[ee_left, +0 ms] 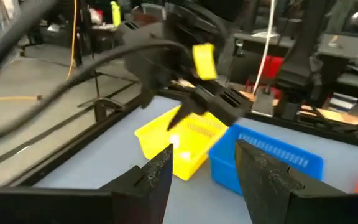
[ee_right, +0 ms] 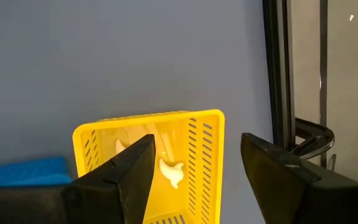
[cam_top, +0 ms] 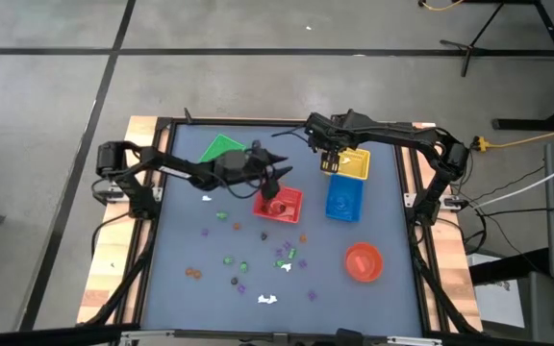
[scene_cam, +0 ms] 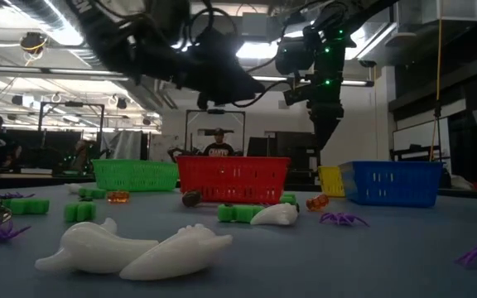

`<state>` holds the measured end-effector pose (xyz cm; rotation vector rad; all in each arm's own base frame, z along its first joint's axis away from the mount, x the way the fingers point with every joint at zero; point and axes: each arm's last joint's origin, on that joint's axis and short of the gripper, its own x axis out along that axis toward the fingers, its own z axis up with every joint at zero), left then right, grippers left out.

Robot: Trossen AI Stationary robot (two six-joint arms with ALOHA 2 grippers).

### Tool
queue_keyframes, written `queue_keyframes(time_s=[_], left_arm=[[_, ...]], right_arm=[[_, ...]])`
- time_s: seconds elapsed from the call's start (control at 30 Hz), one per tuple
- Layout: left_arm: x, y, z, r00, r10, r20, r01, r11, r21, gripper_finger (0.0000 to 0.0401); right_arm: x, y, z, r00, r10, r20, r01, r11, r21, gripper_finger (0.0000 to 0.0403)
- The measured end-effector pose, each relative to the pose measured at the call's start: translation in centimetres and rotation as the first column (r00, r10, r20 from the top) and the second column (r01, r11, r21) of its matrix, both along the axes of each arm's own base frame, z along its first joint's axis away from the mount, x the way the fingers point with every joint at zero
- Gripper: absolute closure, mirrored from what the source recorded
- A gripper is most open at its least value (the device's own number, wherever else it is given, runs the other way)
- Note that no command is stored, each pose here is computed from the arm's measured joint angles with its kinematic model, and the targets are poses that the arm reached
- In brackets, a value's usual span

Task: Sort Halloween decoration
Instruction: Put the orange pumpkin toy into the green bin

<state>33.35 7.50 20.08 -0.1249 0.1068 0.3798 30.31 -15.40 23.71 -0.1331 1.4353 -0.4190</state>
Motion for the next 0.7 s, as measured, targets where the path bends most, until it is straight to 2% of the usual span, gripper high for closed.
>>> queue_keyframes(time_s=[0.2, 0.4, 0.57, 0.7], left_arm=[[1.1, 2.9, 1.5, 0.978, 0.010, -0.209, -0.024, 0.998, -0.066, 0.0246], [0.7, 6.1, 4.0, 0.894, 0.051, -0.446, -0.124, 0.983, -0.135, 0.0246], [-0.6, 8.9, 5.9, 0.820, 0.080, -0.566, -0.176, 0.977, -0.117, 0.0246], [-1.8, 10.8, 6.6, 0.790, 0.113, -0.603, -0.223, 0.969, -0.110, 0.0246]], right_arm=[[0.0, 0.0, 0.0, 1.000, -0.030, 0.008, 0.030, 1.000, 0.005, 0.0166], [-0.1, 0.0, 0.0, 0.998, -0.057, 0.014, 0.057, 0.998, 0.009, 0.0166], [-0.1, 0.0, 0.0, 0.998, -0.058, 0.014, 0.058, 0.998, 0.009, 0.0166], [-0.2, 0.1, -0.1, 0.996, -0.089, 0.006, 0.089, 0.996, 0.019, 0.0166]])
